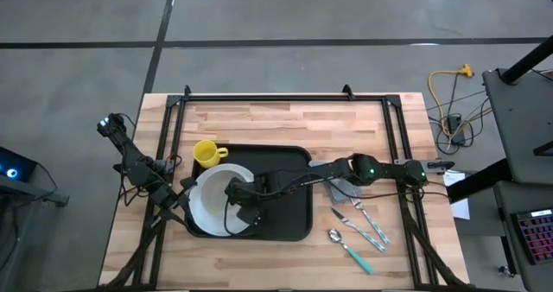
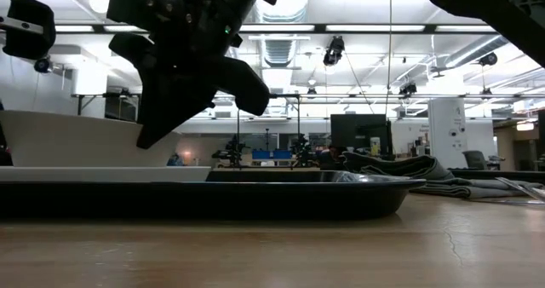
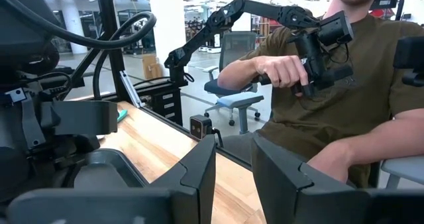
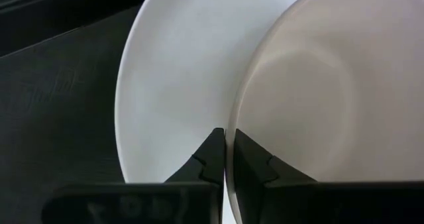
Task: Set up tray
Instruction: Put the gray bowl on the white plate below the yellow mug
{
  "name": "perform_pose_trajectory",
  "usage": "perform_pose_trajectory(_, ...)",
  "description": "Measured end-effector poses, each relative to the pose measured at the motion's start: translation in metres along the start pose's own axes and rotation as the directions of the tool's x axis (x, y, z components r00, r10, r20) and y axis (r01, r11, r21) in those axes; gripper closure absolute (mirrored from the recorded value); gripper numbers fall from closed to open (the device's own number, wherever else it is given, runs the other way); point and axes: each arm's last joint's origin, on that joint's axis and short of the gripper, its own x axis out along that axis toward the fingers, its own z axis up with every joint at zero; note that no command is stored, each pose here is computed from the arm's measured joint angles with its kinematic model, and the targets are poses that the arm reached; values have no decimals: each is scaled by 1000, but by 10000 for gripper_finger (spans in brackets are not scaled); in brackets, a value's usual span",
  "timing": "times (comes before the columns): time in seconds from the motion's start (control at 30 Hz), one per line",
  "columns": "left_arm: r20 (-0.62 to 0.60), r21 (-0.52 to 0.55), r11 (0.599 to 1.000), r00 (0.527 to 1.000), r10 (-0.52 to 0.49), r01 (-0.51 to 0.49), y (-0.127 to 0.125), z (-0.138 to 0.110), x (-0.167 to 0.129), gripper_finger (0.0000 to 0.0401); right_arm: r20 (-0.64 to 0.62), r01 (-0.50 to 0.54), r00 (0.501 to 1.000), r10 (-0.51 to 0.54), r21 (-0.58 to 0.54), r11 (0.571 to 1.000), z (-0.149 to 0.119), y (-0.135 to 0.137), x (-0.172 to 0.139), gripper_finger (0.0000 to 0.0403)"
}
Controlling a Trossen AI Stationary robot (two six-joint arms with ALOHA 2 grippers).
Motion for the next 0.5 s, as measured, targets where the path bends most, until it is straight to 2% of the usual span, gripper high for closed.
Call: perform_pose_trajectory(0.5,0,0,1000,1000,0,0,0,0,0,322,3,-2,1000,2,-10,1000,0,0,-1,387)
